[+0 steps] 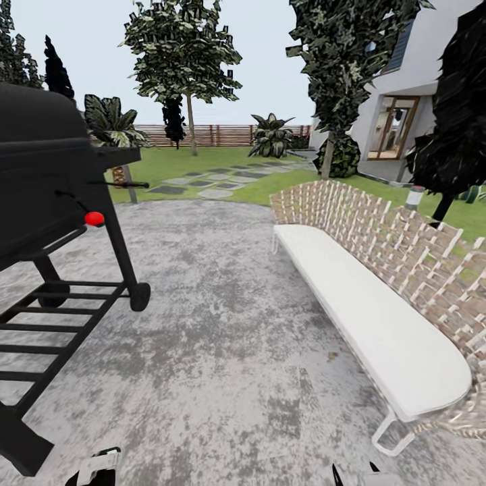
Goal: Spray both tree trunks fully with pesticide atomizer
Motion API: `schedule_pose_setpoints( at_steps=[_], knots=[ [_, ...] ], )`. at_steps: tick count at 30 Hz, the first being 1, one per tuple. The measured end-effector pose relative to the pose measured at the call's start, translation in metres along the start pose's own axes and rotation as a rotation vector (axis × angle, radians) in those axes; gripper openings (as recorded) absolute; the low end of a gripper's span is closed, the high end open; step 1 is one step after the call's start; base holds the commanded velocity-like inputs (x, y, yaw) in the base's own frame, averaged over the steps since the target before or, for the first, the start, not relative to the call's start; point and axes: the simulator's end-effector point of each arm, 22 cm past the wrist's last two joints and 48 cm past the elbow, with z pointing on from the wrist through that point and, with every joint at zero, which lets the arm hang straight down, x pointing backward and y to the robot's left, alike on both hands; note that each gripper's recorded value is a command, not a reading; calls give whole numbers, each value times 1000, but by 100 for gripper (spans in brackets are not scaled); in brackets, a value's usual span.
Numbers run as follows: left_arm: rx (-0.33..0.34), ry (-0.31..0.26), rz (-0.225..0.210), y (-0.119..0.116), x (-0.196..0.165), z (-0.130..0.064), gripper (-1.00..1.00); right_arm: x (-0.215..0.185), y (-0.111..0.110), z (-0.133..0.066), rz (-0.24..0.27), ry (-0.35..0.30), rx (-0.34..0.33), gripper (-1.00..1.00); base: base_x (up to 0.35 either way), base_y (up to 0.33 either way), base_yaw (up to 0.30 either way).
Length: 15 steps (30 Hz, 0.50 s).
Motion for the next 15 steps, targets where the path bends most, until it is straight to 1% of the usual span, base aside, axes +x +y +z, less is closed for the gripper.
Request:
schedule_pose_setpoints(
  at_steps=[6,8,12,15],
  knots=[
    [0,1,0,0,0,0,-100,0,0,0,0,0,0,100,338,74,-9],
    [0,0,0,0,0,0,-100,0,0,0,0,0,0,100,338,74,-119],
    [0,0,0,0,0,0,-100,0,0,0,0,1,0,100,338,74,-186],
    [0,0,0,0,0,0,-100,1,0,0,0,1,0,100,338,73,-59]
  ],
)
